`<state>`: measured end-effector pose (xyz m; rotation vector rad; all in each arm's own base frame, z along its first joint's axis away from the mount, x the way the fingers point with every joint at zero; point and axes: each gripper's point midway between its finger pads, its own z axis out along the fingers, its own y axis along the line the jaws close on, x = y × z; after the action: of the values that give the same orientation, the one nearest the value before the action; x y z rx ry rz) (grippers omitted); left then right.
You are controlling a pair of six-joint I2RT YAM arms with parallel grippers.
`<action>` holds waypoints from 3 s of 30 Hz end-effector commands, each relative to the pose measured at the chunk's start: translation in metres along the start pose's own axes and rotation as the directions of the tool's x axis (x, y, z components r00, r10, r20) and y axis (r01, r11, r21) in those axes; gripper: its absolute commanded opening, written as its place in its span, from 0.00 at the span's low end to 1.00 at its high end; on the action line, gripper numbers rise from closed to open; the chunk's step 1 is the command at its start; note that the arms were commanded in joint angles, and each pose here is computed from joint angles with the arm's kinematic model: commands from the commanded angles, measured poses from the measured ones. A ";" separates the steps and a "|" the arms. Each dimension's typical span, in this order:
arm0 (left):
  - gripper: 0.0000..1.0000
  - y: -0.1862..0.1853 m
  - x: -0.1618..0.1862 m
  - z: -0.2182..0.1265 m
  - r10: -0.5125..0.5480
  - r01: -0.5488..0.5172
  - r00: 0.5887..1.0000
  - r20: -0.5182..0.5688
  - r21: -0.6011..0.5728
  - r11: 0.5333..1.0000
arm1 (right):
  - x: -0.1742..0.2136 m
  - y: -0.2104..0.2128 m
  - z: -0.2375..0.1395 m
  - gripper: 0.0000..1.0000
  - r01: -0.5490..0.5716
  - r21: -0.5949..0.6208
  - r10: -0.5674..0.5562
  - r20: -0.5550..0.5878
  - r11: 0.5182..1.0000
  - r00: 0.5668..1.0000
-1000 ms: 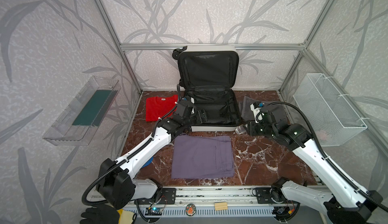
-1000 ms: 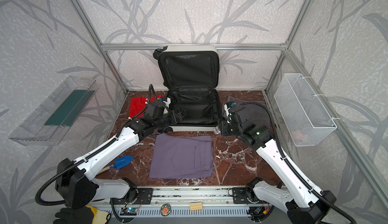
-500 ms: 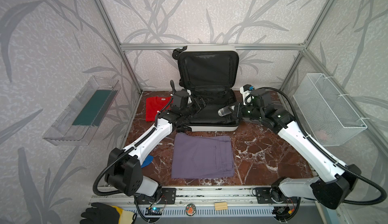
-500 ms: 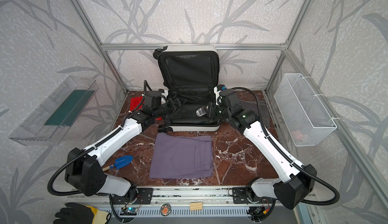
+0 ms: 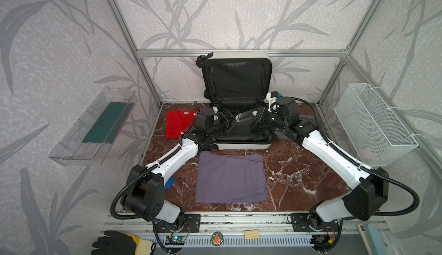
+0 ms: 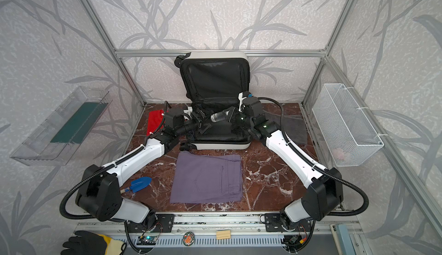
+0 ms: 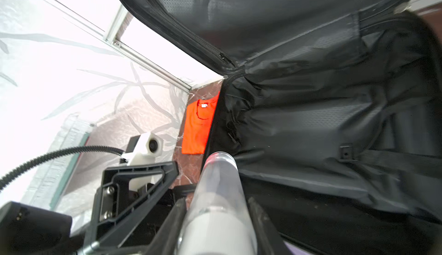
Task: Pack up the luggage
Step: 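Lower the bottle into the suitcase and open the right gripper, then move both grippers down to the lavender jeans' nearer corners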
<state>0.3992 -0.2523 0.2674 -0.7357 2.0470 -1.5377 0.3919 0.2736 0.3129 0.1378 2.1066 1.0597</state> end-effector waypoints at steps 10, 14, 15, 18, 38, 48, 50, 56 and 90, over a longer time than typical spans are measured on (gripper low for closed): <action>0.83 -0.007 -0.023 0.034 -0.091 0.088 0.996 0.021 0.097 0.991 | -0.013 0.004 0.037 0.11 -0.195 -0.202 0.199 -0.002 0.960 0.980; 0.75 0.000 -0.037 0.047 -0.108 0.103 0.993 0.043 0.104 0.989 | -0.008 -0.017 0.053 0.10 -0.255 -0.202 0.255 -0.027 0.946 0.967; 0.73 0.003 -0.041 0.050 -0.113 0.108 0.992 0.048 0.101 0.989 | -0.007 -0.022 0.057 0.10 -0.269 -0.201 0.268 -0.032 0.942 0.963; 0.66 0.008 -0.051 0.060 -0.117 0.111 0.991 0.057 0.101 0.989 | -0.001 -0.041 0.075 0.10 -0.316 -0.194 0.309 -0.065 0.929 0.949; 0.52 0.089 -0.087 0.102 -0.086 0.091 0.991 0.107 -0.045 0.995 | 0.039 -0.135 0.163 0.10 -0.442 -0.048 0.429 -0.172 0.896 0.887; 0.52 0.111 -0.092 0.111 -0.073 0.084 0.992 0.106 -0.105 0.991 | 0.054 -0.166 0.186 0.13 -0.442 0.050 0.443 -0.185 0.896 0.877; 0.52 0.112 -0.092 0.111 -0.067 0.079 0.992 0.106 -0.111 0.991 | 0.053 -0.167 0.188 0.20 -0.433 0.062 0.436 -0.187 0.899 0.880; 0.52 0.109 -0.093 0.107 -0.029 0.044 0.994 0.107 -0.132 0.990 | 0.049 -0.171 0.185 0.56 -0.392 0.127 0.410 -0.178 0.911 0.895; 0.67 0.075 -0.046 -0.043 0.346 -0.304 0.936 0.067 -0.342 0.889 | 0.037 -0.111 0.061 0.79 0.116 0.289 -0.038 -0.263 0.950 0.964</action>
<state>0.4243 -0.1972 0.2302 -0.5798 2.1178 -1.1237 0.4614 0.2514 0.1650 0.1986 2.4986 0.7405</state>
